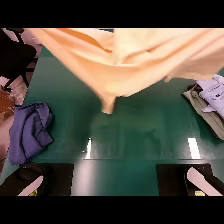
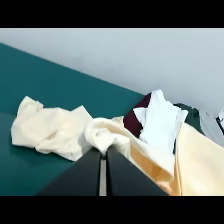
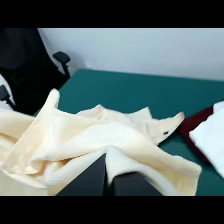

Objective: Fold the shirts.

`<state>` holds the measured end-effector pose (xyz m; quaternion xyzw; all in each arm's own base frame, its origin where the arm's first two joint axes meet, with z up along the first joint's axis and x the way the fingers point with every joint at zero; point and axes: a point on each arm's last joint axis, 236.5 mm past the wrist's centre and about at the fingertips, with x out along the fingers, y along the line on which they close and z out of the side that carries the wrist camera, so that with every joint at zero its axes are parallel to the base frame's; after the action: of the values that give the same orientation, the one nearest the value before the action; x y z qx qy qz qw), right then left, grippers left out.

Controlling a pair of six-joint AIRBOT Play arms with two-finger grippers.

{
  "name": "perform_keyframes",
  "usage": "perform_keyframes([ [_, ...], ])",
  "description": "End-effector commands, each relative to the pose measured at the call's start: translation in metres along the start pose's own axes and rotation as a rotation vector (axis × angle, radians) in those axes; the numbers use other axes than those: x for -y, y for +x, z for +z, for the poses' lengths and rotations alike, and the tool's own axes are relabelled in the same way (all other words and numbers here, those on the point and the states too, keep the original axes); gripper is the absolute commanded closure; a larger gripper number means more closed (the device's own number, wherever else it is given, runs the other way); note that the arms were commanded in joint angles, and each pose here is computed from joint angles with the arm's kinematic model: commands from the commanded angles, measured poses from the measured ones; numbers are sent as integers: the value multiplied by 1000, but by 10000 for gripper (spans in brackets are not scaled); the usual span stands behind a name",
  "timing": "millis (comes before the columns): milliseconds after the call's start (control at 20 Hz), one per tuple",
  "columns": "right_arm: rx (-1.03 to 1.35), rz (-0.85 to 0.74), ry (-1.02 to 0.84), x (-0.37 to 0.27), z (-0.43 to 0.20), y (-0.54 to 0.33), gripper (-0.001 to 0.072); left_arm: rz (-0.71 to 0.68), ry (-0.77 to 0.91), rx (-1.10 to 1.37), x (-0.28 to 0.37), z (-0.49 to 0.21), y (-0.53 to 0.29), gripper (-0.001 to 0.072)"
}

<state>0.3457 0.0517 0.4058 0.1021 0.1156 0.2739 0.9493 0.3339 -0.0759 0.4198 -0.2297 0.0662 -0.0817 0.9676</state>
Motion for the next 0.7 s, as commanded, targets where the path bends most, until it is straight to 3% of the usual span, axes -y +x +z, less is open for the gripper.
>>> perform_keyframes([
  [0,102,-182,-194,-53,41,-62,686,-16,139,80,7,29,-16,682],
  [200,190,-353,-308,-91,62,-117,686,-36,191,143,19,57,-37,681],
  [350,186,-356,-267,-107,59,-127,686,-26,209,164,22,74,-59,681],
  [500,9,-296,-93,-73,17,-96,685,19,217,78,10,53,-43,682],
  [650,-345,-168,186,-19,-83,-42,685,-3,241,-228,0,-46,30,681],
])
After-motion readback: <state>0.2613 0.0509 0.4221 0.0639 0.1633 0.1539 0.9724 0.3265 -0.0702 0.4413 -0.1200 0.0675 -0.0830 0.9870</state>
